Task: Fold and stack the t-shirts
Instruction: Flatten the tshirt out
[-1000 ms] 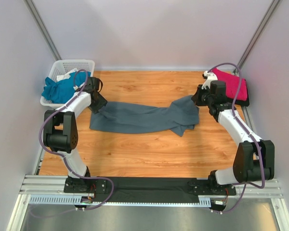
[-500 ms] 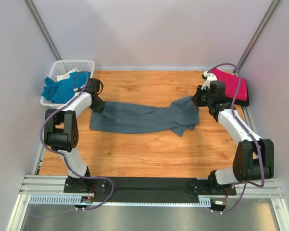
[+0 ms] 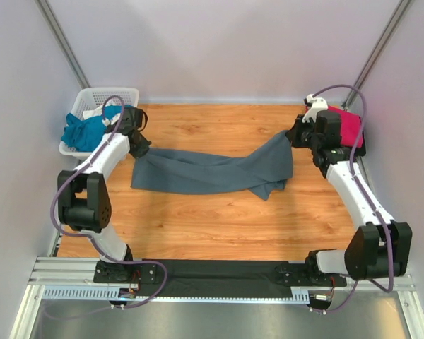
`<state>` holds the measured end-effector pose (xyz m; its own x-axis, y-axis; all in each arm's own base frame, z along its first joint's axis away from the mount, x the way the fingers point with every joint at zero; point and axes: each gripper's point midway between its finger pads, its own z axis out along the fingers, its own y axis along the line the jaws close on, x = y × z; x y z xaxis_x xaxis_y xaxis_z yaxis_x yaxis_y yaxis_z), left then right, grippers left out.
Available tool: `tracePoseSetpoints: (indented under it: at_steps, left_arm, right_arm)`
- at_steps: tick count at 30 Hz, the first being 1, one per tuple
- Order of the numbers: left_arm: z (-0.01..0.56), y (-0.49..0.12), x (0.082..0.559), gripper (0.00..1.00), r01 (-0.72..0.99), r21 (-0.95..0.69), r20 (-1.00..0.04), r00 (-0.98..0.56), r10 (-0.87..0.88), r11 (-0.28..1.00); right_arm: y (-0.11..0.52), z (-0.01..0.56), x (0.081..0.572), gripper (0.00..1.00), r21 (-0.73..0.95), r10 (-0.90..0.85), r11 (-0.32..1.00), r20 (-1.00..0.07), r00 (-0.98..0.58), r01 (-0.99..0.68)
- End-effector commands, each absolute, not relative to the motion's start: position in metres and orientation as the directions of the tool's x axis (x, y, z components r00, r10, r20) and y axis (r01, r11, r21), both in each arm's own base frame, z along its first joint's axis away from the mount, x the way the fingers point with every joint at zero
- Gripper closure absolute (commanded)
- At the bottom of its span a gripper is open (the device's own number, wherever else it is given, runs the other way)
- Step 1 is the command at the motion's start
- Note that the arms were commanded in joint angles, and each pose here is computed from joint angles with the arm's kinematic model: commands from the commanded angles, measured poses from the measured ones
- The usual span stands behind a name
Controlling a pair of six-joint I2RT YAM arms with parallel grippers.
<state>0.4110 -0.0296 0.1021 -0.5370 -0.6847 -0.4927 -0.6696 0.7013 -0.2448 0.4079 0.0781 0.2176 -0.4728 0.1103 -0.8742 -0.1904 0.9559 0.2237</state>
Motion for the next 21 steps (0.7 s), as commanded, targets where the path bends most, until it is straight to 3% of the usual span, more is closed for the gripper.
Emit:
tracePoseSetpoints:
  at_steps: [1, 10, 16, 21]
  left_arm:
    - [0.197, -0.019, 0.422, 1.0, -0.599, -0.349, -0.638, -0.411, -0.651, 0.721]
    - [0.33, 0.004, 0.399, 1.0, -0.518, -0.33, -0.823, -0.251, -0.51, 0.789]
    - [0.377, 0.025, 0.353, 1.0, -0.552, -0.397, -0.843, -0.097, -0.529, 0.734]
    - [0.406, 0.031, 0.326, 1.0, -0.525, -0.452, -0.842, -0.017, -0.54, 0.721]
  right_arm:
    - [0.076, 0.339, 0.403, 1.0, 0.151, 0.103, 0.953, -0.977, -0.187, -0.263]
    - [0.064, 0.494, 0.355, 0.99, -0.031, 0.024, 0.963, -0.979, 0.202, -0.267]
    - [0.043, 0.555, 0.306, 0.99, -0.089, -0.023, 0.983, -0.925, 0.378, -0.159]
    - [0.037, 0.575, 0.266, 1.0, -0.118, -0.047, 0.983, -0.901, 0.431, -0.139]
